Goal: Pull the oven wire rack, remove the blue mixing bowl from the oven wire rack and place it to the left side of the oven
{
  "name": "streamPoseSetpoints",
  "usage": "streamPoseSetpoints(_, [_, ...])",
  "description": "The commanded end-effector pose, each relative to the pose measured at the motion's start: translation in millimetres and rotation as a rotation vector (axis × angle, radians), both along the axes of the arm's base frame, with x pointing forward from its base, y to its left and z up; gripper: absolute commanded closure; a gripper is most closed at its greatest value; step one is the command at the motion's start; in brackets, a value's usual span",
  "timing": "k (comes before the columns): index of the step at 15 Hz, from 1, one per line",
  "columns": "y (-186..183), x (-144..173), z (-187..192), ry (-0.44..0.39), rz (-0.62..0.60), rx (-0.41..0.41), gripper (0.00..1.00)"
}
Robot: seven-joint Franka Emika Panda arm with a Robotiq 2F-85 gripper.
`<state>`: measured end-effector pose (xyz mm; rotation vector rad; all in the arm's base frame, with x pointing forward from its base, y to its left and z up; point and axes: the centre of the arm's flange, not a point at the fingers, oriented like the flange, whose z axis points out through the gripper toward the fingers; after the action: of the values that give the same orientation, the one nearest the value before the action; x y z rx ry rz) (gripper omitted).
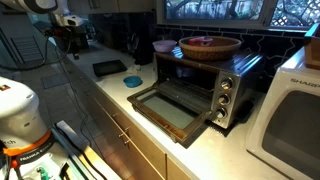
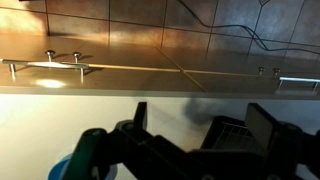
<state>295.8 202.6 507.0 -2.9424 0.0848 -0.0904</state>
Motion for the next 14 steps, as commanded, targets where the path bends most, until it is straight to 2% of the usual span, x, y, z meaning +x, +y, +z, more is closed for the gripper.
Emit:
streamPoseSetpoints(1, [0,0,0,0.0,0.0,0.0,0.0])
streamPoseSetpoints(13, [0,0,0,0.0,0.0,0.0,0.0])
streamPoseSetpoints(14, [-19,-3,-5,-0.018,-0.025,0.023,0.0])
